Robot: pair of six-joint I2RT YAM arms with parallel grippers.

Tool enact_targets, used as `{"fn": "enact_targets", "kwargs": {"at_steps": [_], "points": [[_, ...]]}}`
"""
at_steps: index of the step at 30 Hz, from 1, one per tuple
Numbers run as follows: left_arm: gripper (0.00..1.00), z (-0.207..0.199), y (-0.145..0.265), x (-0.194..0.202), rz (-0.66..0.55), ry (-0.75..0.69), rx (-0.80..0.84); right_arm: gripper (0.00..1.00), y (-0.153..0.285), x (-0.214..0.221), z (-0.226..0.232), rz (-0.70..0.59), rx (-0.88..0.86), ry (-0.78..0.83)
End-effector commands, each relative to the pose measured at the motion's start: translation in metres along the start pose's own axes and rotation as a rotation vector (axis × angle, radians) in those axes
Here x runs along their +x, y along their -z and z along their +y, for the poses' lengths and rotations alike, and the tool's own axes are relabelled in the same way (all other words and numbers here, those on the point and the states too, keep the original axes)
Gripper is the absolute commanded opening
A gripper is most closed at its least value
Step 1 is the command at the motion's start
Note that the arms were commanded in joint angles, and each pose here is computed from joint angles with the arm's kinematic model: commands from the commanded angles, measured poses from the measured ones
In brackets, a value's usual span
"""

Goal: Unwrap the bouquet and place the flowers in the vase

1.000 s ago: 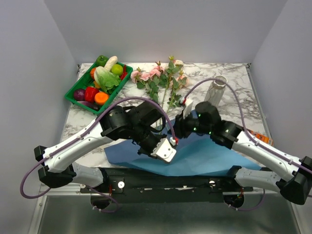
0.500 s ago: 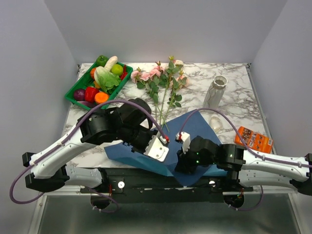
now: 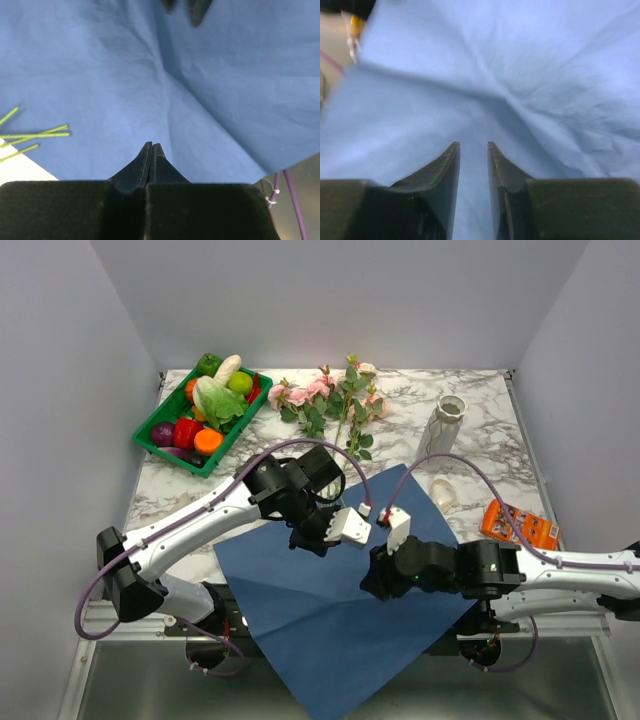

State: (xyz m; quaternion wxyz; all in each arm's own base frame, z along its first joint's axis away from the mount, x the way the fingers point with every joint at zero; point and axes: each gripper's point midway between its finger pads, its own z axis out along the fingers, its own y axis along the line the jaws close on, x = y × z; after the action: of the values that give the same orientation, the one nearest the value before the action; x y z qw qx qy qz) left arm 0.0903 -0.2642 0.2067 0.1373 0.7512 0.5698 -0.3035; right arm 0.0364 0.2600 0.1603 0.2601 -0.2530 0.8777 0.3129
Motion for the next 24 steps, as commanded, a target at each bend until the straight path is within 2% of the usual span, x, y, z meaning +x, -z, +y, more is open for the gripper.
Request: {"fn": "enact_targets", "kwargs": {"at_steps": [1,2,5,8,10,11,13,14,16,17,21,23,24], "points": [[0.0,-0.027,0.001,-0.003,-0.024,-0.087,0.045,0.56,0.034,-0.072,-0.027,-0.302,0.203,-0.116],[0.0,-0.03,0.001,-0.001,-0.014,-0.097,0.044,0.59,0.044,-0.094,-0.038,-0.371,0.265,-0.152],[0.0,-0.024,0.006,0.003,0.02,-0.126,-0.02,0.61,0.037,-0.122,-0.069,-0.394,0.433,-0.171],[0.01,-0.01,0.021,0.001,0.042,-0.14,-0.113,0.61,0.011,-0.148,-0.093,-0.351,0.526,-0.18],[0.12,0.003,0.036,0.006,0.035,-0.09,-0.163,0.57,-0.013,-0.167,-0.106,-0.325,0.551,-0.196],[0.34,0.008,0.042,0.008,0.021,-0.051,-0.192,0.56,-0.018,-0.178,-0.121,-0.318,0.564,-0.229],[0.48,0.029,0.059,0.025,0.002,0.047,-0.271,0.54,-0.042,-0.199,-0.134,-0.315,0.584,-0.236],[0.63,0.037,0.063,0.033,-0.007,0.072,-0.31,0.54,-0.047,-0.209,-0.147,-0.326,0.605,-0.252],[0.71,0.054,0.073,0.05,-0.024,0.137,-0.38,0.54,-0.064,-0.235,-0.151,-0.344,0.594,-0.267],[0.74,0.069,0.081,0.066,-0.032,0.199,-0.437,0.54,-0.092,-0.23,-0.167,-0.286,0.62,-0.27],[0.86,0.088,0.086,0.104,-0.06,0.367,-0.459,0.54,-0.139,-0.253,-0.185,-0.281,0.613,-0.282],[0.88,0.095,0.085,0.117,-0.044,0.377,-0.486,0.54,-0.151,-0.27,-0.194,-0.31,0.624,-0.294],[0.87,0.091,0.075,0.128,-0.024,0.389,-0.474,0.53,-0.168,-0.261,-0.207,-0.275,0.652,-0.299]]}}
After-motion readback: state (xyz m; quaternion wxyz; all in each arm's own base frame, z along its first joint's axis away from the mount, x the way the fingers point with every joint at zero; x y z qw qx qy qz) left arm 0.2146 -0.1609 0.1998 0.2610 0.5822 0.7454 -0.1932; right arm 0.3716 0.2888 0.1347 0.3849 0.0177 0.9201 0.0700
